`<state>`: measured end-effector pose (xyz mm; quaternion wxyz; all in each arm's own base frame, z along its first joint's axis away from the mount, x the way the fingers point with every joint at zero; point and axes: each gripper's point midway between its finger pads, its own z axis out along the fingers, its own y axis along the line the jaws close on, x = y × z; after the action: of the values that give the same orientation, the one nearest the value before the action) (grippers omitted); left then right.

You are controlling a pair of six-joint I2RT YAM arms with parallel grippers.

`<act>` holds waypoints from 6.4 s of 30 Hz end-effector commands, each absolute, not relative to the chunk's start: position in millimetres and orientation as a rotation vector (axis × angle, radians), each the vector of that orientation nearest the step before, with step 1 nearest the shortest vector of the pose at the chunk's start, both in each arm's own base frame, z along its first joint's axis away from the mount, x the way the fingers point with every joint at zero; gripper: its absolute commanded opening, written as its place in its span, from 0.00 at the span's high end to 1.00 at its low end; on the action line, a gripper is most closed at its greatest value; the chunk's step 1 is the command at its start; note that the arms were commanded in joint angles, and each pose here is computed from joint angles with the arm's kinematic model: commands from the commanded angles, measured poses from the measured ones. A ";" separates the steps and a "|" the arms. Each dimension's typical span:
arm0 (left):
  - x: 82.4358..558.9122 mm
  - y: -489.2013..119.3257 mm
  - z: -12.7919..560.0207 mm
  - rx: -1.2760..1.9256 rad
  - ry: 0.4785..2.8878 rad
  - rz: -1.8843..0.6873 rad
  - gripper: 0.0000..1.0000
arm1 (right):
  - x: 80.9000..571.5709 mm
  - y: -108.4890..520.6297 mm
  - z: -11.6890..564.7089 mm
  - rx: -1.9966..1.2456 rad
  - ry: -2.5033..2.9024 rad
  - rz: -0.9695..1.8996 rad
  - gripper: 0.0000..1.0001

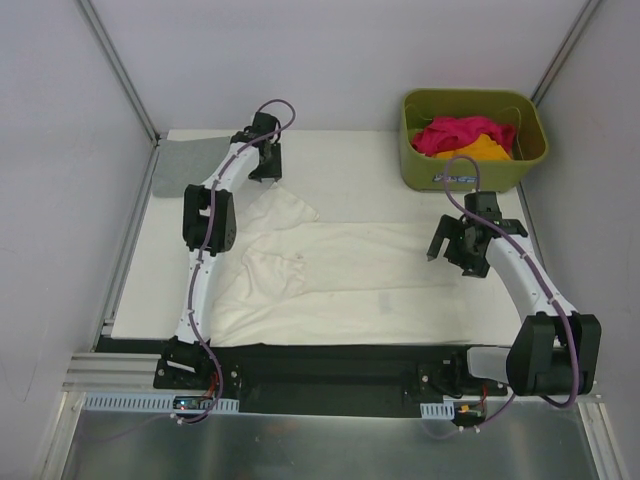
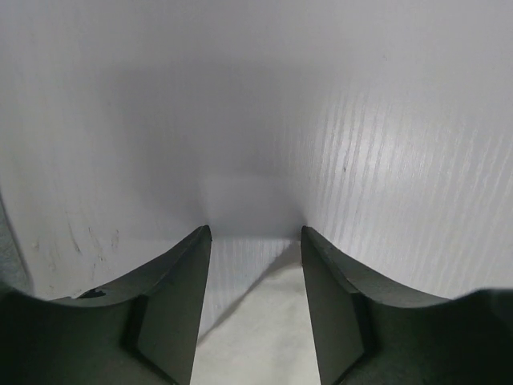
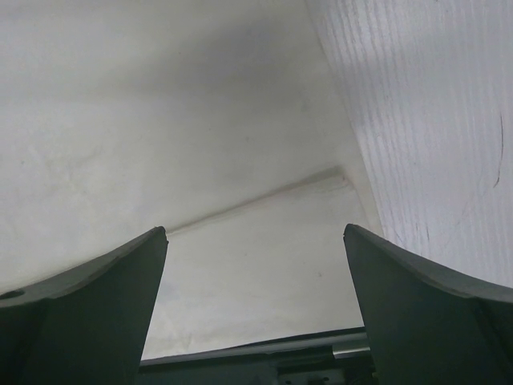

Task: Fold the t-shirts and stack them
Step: Grap the side of the flattened tshirt furthest away from the robot with both arms, then fold the other side of the tshirt into a rectangle

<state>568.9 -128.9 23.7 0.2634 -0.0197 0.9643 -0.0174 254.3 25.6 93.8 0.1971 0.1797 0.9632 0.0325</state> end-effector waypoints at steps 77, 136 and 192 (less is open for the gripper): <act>388.1 -194.4 121.7 0.078 2.594 -0.388 1.00 | 466.0 28.4 122.8 0.333 2.226 -0.022 0.34; 314.7 -177.4 137.1 0.024 2.555 -0.500 1.00 | 420.1 15.4 25.3 0.666 2.515 -0.331 0.54; 146.1 -127.1 155.7 -0.175 2.571 -0.643 1.00 | 311.4 5.6 99.7 0.399 2.414 -0.399 0.98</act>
<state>162.8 -133.9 144.2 0.2455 -0.0808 0.9349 -0.2431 319.9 14.0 87.6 0.3171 0.1631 0.9248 -0.1329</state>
